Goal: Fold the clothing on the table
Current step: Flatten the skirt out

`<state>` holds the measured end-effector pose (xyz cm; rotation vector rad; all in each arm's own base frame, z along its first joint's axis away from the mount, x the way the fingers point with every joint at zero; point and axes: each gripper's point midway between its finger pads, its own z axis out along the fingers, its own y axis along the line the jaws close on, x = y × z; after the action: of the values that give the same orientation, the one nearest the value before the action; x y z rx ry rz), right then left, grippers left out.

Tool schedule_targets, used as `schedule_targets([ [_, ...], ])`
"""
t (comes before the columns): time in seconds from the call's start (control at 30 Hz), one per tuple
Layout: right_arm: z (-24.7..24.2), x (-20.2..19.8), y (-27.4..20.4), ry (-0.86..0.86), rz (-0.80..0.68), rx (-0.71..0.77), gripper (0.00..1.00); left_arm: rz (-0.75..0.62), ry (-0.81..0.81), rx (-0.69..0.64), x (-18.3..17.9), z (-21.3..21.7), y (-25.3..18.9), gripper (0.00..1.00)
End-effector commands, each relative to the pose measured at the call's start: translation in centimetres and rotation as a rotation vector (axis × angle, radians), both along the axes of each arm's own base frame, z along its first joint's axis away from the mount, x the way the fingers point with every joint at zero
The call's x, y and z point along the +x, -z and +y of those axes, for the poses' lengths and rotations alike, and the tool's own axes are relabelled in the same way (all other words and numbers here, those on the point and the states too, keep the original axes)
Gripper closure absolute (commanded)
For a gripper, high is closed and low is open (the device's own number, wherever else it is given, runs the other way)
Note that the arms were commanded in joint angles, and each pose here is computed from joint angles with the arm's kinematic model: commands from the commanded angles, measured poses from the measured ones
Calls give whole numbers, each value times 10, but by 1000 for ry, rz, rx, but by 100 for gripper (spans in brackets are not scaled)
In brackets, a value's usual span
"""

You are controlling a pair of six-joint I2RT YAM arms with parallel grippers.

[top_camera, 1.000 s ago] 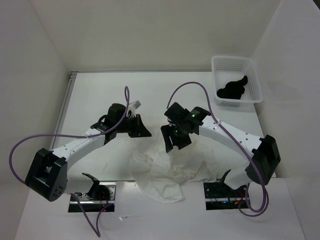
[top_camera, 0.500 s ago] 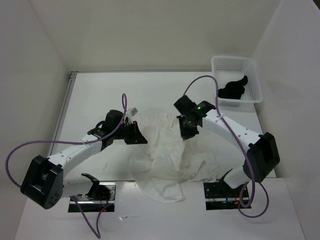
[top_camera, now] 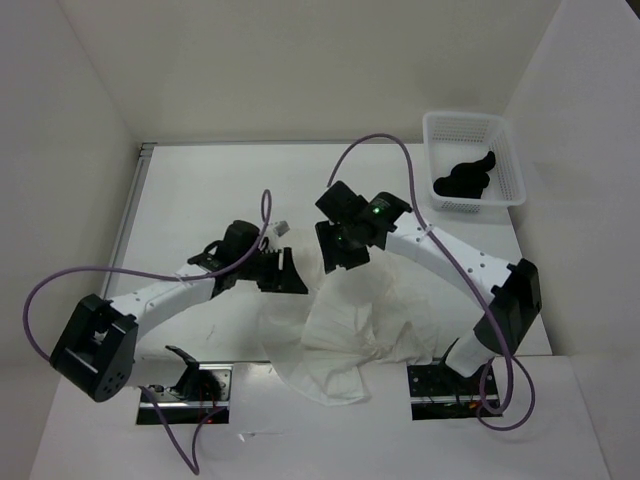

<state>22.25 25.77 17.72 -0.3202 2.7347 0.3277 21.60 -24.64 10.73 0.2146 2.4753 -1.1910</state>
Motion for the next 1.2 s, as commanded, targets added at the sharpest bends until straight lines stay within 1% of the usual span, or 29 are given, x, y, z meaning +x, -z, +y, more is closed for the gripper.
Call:
schedule_targets([
  [0.0,22,6,12,-34,26,45,43,-38,134,25,-13,-23,0,26],
  [0.03,23,8,18,-42,26,40,43,-41,151,39,-16,-26,4,20],
  [0.07,28,12,24,-42,27,39,43,-46,173,46,-23,-32,5,0],
  [0.17,25,15,40,-31,34,0,44,-113,134,73,-26,-39,-1,0],
  [0.2,25,16,44,-31,41,-8,44,-176,111,72,-26,-37,-13,0],
  [0.23,25,19,43,-13,26,-9,44,-241,33,127,-15,-30,-16,0],
  [0.27,24,27,43,1,-8,-18,50,-261,11,143,-18,-30,-23,2],
  [0.3,25,32,35,25,-40,3,53,-294,-40,140,-15,-22,-36,8],
  [0.33,24,34,35,40,-56,7,57,-316,-101,158,-6,-16,-44,22],
  [0.37,27,37,33,64,-67,20,69,-309,-132,167,-7,-10,-48,92],
  [0.4,26,44,29,77,-85,28,77,-293,-181,166,-4,-6,-52,100],
  [0.43,24,47,29,97,-83,33,83,-284,-203,162,-4,-4,-52,100],
  [0.47,23,53,24,110,-93,44,88,-274,-203,127,-6,-8,-58,100],
  [0.5,25,56,22,114,-102,42,95,-249,-196,113,-11,-10,-51,100],
  [0.53,23,58,22,129,-110,36,95,-202,-165,39,-21,-20,-57,100],
  [0.6,22,62,17,140,-131,29,96,-151,-135,27,-30,-28,-55,100],
  [0.63,22,62,17,149,-129,33,96,-96,-208,72,-30,-20,-47,100],
  [0.7,14,65,12,168,-141,16,96,-29,-284,143,-27,-11,-32,100],
  [0.73,12,64,13,168,-135,9,96,6,-318,173,-29,-4,-25,99],
  [0.77,13,66,10,182,-147,12,96,15,-335,180,-27,-4,-23,75],
  [0.8,8,62,12,181,-128,-10,97,-7,-311,167,-26,-7,-29,31],
  [0.83,4,64,10,191,-143,-26,97,-39,-286,135,-24,-15,-36,17],
  [0.87,3,62,7,201,-142,-20,97,-59,-257,109,-26,-19,-40,16],
  [0.9,1,64,6,207,-151,-28,97,-66,-245,100,-28,-22,-42,17],
  [0.93,-3,62,-1,221,-163,-20,97,-74,-246,90,-28,-22,-45,30],
  [0.97,-4,60,-1,230,-154,-24,97,-84,-255,87,-27,-21,-48,55],
  [1.0,-7,60,-7,236,-172,-17,97,-58,-280,94,-27,-18,-43,100],
  [1.07,-12,57,-11,250,-179,-14,97,-63,-299,79,-29,-14,-47,100],
  [1.17,-17,53,-13,272,-179,-15,98,-185,-205,-71,-38,-22,-78,100],
])
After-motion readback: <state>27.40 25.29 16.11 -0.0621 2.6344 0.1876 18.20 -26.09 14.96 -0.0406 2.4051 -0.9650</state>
